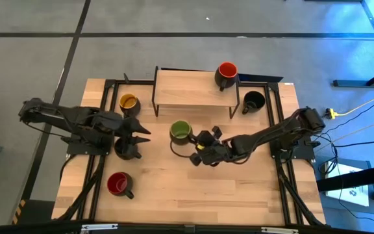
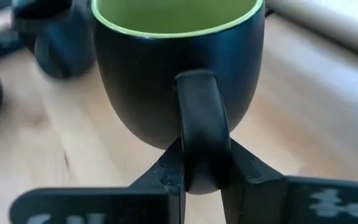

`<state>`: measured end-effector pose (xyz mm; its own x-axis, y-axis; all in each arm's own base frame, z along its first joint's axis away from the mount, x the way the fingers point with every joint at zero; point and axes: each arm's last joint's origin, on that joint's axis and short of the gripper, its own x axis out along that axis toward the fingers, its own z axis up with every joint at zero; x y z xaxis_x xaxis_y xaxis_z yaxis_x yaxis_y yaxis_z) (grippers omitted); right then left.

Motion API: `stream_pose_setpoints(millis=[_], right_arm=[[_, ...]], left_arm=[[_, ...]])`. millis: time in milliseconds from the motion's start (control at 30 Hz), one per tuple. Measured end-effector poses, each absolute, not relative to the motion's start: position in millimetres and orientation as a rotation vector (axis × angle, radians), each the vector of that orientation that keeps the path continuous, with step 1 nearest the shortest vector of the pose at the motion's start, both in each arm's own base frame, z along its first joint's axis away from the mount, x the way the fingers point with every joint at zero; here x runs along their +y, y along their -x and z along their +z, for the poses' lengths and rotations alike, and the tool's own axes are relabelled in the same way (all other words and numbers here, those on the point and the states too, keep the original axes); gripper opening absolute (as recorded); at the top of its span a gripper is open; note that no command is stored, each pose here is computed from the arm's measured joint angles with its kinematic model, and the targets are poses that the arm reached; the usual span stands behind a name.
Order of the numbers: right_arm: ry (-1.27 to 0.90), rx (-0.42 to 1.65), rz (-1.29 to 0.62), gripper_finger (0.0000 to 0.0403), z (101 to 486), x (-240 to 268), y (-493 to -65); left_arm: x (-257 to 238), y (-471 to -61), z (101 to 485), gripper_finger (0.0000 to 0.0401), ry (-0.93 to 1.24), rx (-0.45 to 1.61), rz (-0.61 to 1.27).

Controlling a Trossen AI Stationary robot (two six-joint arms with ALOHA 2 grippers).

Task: Place coffee mugs
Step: Put the green mug on the shelf

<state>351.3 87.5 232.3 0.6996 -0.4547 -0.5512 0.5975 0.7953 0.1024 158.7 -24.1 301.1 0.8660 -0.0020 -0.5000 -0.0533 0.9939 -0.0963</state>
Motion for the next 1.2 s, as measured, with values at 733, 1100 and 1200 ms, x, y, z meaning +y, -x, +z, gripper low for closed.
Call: stream_pose_setpoints(millis=[733,1100,1200], right_arm=[[-0.455,0.287,-1.163,0.0043,299.8,-22.3,-333.7],[-0.49,0.239,-1.221,0.0043,291.7,-46.7,-343.8],[-0.478,0.246,-1.247,0.0043,285.2,-52.3,-347.0]], left_arm=[[-19.7,-146.5,309.9,0.0132,0.102,0.449,0.094],[-19.6,-146.6,310.1,0.0131,0.103,0.446,0.094],[-19.5,-146.7,310.3,0.0131,0.102,0.443,0.099]])
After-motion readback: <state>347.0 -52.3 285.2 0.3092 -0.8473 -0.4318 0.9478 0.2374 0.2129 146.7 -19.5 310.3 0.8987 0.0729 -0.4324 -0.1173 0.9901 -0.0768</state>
